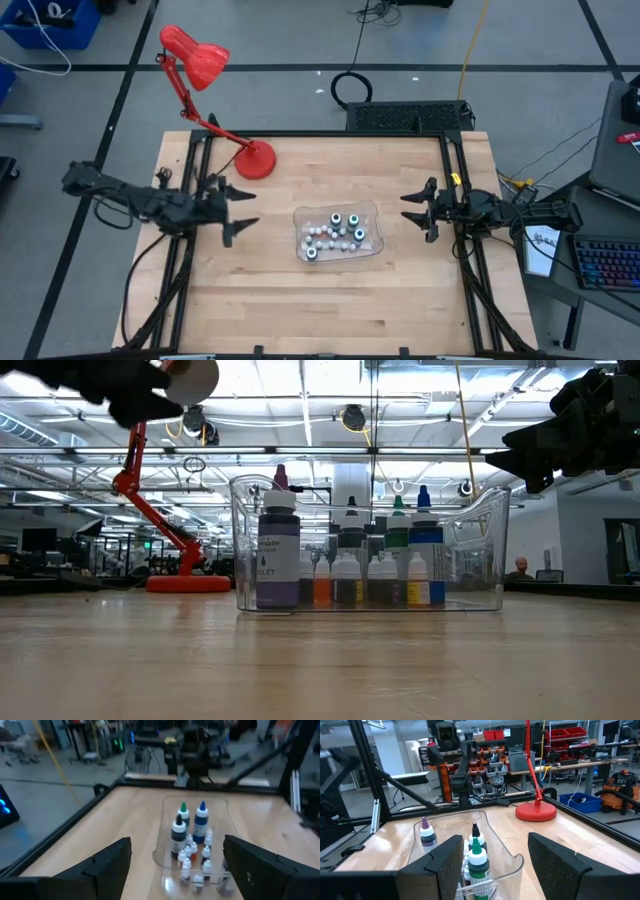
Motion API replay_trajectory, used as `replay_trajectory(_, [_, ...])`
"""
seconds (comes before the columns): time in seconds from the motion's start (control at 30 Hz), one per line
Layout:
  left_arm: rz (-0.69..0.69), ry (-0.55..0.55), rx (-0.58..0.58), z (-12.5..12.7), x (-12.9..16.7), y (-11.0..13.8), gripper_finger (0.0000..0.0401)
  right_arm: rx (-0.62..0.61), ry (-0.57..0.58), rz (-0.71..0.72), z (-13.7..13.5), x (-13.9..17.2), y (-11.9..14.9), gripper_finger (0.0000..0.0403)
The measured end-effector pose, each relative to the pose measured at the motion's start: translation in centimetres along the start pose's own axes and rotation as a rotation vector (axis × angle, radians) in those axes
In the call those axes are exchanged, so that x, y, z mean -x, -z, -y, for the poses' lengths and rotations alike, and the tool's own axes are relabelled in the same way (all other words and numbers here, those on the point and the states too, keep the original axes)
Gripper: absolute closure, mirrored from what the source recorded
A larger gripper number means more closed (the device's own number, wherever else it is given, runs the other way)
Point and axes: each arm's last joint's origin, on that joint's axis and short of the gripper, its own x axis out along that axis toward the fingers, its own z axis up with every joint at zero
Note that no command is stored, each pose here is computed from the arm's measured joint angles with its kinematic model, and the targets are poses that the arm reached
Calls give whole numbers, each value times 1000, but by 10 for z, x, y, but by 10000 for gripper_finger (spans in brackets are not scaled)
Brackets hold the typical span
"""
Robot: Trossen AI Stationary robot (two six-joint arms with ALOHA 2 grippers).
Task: Pick & Place food coloring
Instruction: Return to Home Position
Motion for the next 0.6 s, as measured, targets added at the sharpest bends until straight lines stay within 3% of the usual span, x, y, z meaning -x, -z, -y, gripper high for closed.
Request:
replay_trajectory(0.2, [120, -13, 41, -20, 23, 36, 97, 0, 0, 0, 0, 0, 0, 193])
replay_trajectory(0.43, [229, 3, 45, -31, 39, 56, 95, 0, 0, 0, 0, 0, 0, 193])
replay_trajectory(0.6, [166, -9, 17, -34, 43, 63, 86, 0, 0, 0, 0, 0, 0, 193])
